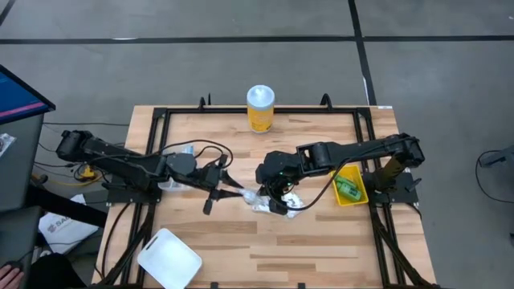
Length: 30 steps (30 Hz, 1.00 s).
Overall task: Pick & Place Travel size toiletries
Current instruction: Put the right white cotton pack into the white bin
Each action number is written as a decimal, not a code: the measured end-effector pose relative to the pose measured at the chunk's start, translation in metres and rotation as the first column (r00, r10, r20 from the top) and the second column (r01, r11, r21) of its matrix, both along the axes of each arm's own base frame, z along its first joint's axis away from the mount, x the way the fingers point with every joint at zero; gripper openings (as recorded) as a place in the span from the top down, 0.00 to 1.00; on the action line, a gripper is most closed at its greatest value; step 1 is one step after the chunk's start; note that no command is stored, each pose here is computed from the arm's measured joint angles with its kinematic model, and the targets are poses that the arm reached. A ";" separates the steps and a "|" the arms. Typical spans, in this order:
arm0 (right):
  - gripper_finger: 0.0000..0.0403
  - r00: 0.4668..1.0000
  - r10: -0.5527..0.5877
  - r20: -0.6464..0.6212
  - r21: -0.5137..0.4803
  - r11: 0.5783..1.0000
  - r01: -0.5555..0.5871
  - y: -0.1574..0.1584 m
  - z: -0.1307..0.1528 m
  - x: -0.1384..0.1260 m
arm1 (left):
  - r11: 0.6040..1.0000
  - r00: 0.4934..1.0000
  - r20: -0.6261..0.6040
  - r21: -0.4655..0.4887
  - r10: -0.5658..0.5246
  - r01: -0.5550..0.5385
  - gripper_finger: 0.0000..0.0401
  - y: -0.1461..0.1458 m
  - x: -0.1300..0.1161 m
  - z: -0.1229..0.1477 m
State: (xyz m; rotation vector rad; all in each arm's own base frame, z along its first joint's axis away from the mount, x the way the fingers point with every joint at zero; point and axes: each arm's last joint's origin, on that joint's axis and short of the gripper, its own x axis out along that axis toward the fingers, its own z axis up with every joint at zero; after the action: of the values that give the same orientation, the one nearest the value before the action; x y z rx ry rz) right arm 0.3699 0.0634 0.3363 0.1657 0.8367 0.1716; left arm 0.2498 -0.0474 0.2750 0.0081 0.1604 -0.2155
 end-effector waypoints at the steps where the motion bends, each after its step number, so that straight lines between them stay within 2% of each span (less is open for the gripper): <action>1: 1.00 1.000 0.000 0.000 0.000 1.000 0.000 0.000 0.000 0.000 | 1.000 1.000 -0.001 0.000 0.000 0.000 0.82 0.000 0.000 0.000; 7: 1.00 1.000 0.001 0.004 0.000 1.000 -0.001 0.000 0.000 0.000 | 1.000 1.000 -0.001 0.001 0.006 -0.006 0.97 0.000 0.000 0.000; 13: 1.00 1.000 0.001 0.011 0.002 1.000 -0.001 0.000 0.001 0.001 | 1.000 1.000 -0.001 0.001 0.011 -0.011 0.96 0.000 0.000 0.000; 16: 0.96 1.000 0.007 -0.013 -0.012 1.000 -0.007 -0.002 0.000 -0.002 | 1.000 1.000 -0.018 -0.023 0.020 -0.021 0.98 0.001 -0.002 0.000; 21: 0.83 0.997 0.003 -0.078 -0.023 1.000 -0.005 -0.005 0.001 -0.013 | 0.994 0.994 -0.112 -0.103 0.019 -0.031 0.98 -0.001 -0.014 0.000; 25: 0.73 0.997 0.007 -0.080 -0.023 1.000 -0.009 -0.004 0.002 -0.014 | 0.986 0.983 -0.186 -0.162 0.003 -0.034 0.99 -0.006 -0.027 0.001; 28: 0.66 0.996 -0.001 -0.092 -0.011 1.000 0.000 -0.002 0.004 -0.018 | 0.952 0.950 -0.311 -0.290 -0.002 -0.093 0.99 -0.012 -0.041 -0.002; 30: 0.62 0.992 -0.002 -0.123 -0.014 1.000 0.000 -0.001 0.003 -0.020 | 0.921 0.905 -0.423 -0.369 -0.043 -0.128 0.99 -0.020 -0.054 -0.007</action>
State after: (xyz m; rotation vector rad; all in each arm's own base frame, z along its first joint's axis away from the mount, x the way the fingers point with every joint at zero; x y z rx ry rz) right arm 0.3495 0.0620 0.3390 0.1644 0.9602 0.1556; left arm 0.1955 -0.0679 0.2685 -0.4446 0.5522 -0.1992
